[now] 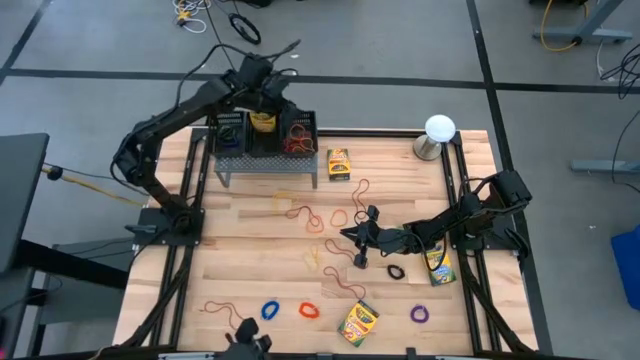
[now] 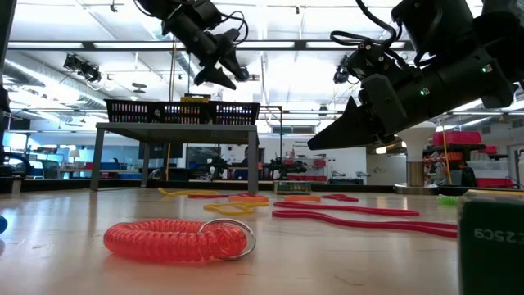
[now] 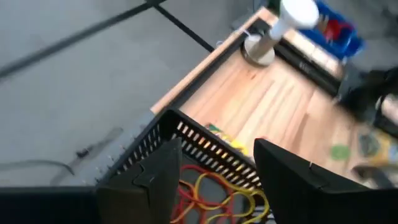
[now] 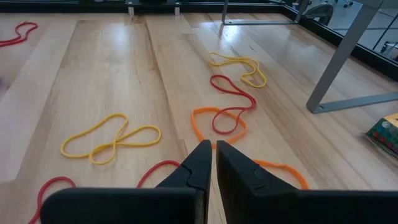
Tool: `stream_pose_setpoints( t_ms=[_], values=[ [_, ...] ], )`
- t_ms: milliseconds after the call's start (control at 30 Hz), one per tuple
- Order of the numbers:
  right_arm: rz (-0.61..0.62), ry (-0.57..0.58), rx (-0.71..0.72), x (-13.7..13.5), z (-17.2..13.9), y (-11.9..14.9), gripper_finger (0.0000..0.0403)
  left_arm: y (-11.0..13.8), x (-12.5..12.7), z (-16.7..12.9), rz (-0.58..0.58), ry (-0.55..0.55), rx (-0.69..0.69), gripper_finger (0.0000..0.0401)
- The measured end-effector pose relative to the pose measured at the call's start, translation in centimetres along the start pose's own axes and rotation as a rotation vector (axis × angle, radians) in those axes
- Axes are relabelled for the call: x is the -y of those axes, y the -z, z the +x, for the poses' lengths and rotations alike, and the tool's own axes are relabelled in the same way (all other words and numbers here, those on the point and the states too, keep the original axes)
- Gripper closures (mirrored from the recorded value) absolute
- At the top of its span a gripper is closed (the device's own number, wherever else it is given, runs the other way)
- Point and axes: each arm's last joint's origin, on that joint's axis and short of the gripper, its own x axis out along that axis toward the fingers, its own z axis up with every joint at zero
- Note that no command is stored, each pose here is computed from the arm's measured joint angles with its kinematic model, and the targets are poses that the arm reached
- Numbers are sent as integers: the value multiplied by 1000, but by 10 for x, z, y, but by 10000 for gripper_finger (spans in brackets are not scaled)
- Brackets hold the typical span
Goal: Pick & Place Office Desk Supplies
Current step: Put the yellow crayon box into the middle black bin
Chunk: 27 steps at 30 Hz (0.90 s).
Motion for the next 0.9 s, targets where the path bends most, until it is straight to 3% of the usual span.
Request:
stream_pose_setpoints(
  t_ms=[133, 267, 533, 700, 900],
  values=[
    [0, 0, 0, 0, 0, 0, 368, 8, 26, -6, 260, 18, -26, 225],
    [0, 0, 0, 0, 0, 0, 368, 40, 53, -1, 434, 101, -41, 289],
    [0, 0, 0, 0, 0, 0, 368, 119, 70, 2, 508, 180, 230, 392],
    [0, 0, 0, 0, 0, 0, 368, 166, 82, -9, 541, 295, 464, 388],
    [7, -2, 11, 0, 0, -1, 368, 212, 84, -14, 516, 343, 554, 377]
  ],
)
